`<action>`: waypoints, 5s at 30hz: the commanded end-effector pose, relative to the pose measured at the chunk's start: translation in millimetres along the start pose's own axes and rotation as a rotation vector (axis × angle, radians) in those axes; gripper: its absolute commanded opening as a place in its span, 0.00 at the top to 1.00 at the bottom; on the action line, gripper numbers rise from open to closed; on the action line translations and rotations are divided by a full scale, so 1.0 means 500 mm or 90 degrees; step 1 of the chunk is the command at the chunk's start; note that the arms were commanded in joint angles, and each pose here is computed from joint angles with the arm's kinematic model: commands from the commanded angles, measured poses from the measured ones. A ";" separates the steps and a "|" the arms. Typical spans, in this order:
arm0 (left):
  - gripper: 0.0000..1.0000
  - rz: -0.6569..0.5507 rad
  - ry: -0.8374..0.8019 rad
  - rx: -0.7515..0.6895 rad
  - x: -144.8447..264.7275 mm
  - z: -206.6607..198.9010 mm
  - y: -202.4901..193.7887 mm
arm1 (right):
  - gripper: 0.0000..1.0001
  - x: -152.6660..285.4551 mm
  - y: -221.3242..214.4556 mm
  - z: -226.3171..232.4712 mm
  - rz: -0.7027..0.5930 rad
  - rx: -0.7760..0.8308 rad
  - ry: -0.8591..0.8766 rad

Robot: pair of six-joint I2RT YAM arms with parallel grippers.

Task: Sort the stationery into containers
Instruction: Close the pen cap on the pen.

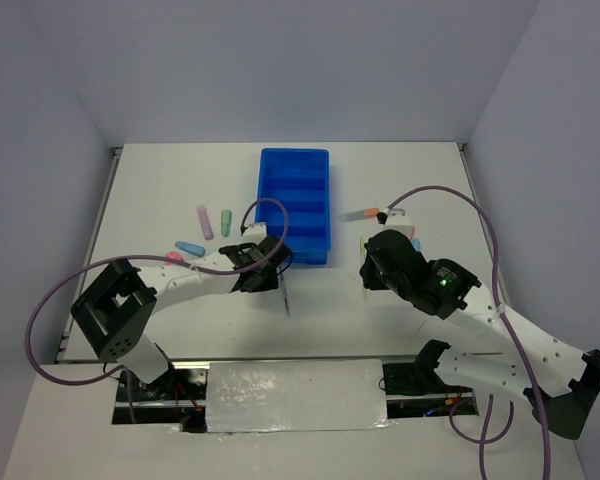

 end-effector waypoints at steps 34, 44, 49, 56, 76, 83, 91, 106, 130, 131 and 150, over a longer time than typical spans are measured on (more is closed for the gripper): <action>1.00 0.031 -0.009 -0.004 -0.001 0.037 -0.048 | 1.00 -0.002 -0.010 0.005 -0.023 -0.005 0.063; 1.00 -0.147 -0.157 0.024 0.181 0.044 0.049 | 1.00 0.027 -0.010 0.032 -0.091 0.008 0.291; 1.00 -0.241 -0.262 0.023 0.280 0.055 0.100 | 1.00 0.060 -0.022 0.050 -0.134 0.029 0.487; 1.00 -0.338 -0.367 0.021 0.394 0.062 0.158 | 1.00 0.062 -0.036 0.060 -0.125 0.032 0.560; 1.00 -0.431 -0.650 0.031 0.477 0.040 0.166 | 1.00 0.096 -0.066 0.189 -0.138 -0.006 0.671; 1.00 -0.461 -0.701 0.040 0.485 0.052 0.153 | 1.00 0.094 -0.066 0.213 -0.158 -0.019 0.648; 1.00 -0.454 -0.715 0.041 0.480 0.053 0.144 | 1.00 0.105 -0.048 0.223 -0.176 -0.034 0.643; 1.00 -0.454 -0.737 0.046 0.476 0.054 0.136 | 1.00 0.100 -0.035 0.241 -0.186 -0.027 0.628; 1.00 -0.455 -0.740 0.046 0.471 0.060 0.128 | 1.00 0.105 -0.023 0.249 -0.197 -0.031 0.624; 1.00 -0.455 -0.742 0.046 0.472 0.060 0.128 | 1.00 0.106 -0.021 0.250 -0.198 -0.032 0.623; 1.00 -0.460 -0.715 0.046 0.456 0.065 0.123 | 1.00 0.125 -0.001 0.259 -0.211 -0.050 0.642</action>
Point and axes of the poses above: each gripper's point midway between its finger pads, its own x axis back along the fingers, its own z axis along the line the jaws close on, y = z × x, the point moved 10 cm from there along x, back along the fingers, and after that the axes turned 2 degrees about -x, right-handed, at the moved point
